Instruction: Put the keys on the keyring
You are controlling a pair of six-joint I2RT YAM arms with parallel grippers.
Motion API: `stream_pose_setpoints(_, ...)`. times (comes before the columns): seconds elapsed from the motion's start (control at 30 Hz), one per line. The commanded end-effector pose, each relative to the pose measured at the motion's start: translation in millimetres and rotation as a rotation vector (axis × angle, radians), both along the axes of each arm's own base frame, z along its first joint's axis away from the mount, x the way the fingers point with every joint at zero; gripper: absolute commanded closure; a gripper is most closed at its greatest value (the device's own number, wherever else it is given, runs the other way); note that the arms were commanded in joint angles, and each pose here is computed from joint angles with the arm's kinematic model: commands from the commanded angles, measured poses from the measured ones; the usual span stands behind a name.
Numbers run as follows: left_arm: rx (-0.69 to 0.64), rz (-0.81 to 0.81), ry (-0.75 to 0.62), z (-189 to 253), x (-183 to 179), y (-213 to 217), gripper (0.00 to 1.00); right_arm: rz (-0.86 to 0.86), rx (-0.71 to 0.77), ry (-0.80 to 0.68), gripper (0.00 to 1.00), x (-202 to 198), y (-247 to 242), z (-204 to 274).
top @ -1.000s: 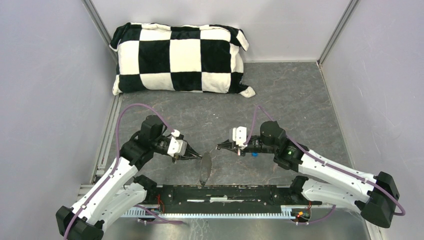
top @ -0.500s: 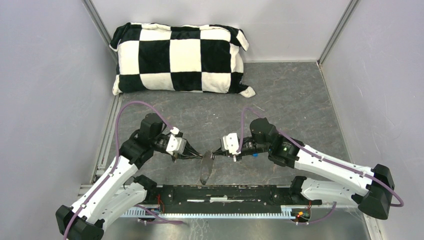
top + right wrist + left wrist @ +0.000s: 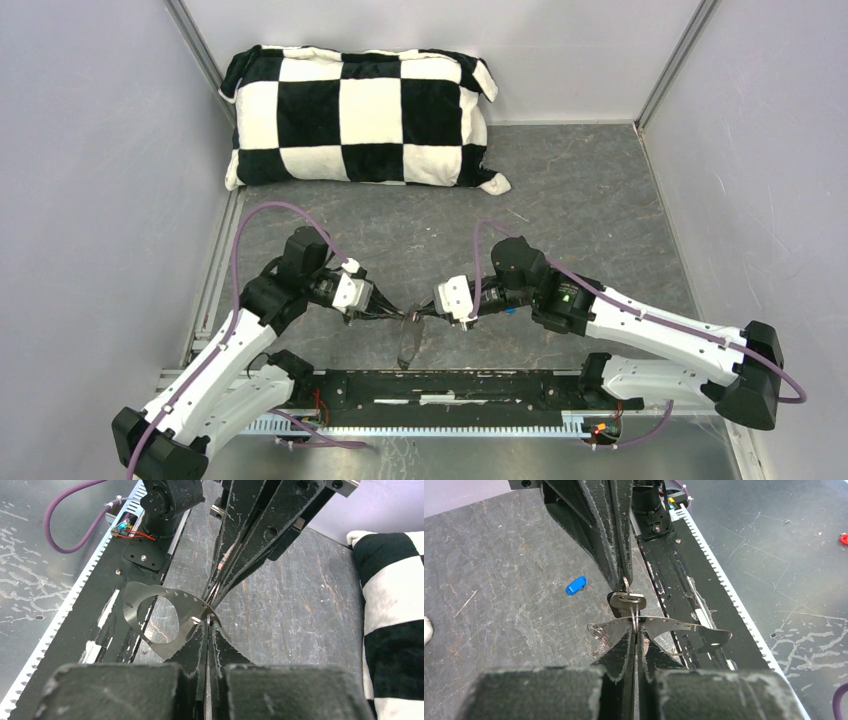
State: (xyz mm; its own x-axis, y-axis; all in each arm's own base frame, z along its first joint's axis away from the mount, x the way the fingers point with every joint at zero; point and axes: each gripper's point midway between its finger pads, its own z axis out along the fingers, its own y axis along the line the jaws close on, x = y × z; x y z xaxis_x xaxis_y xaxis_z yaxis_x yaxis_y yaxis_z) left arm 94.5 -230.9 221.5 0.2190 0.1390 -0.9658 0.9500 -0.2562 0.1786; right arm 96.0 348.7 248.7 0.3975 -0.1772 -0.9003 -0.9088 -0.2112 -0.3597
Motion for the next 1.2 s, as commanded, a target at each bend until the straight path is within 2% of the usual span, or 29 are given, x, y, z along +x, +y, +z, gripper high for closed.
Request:
stream_pose_setpoints(0.0,-0.04,-0.04,-0.078,18.4,-0.5,-1.2,0.98,0.01,0.051,-0.065,1.0,0.0,7.0,24.2)
stream_pose_setpoints(1.17,-0.046,-0.037,-0.081,26.4,1.1,-2.1,0.98,0.031,0.065,-0.101,1.0,-5.3,16.2,30.4)
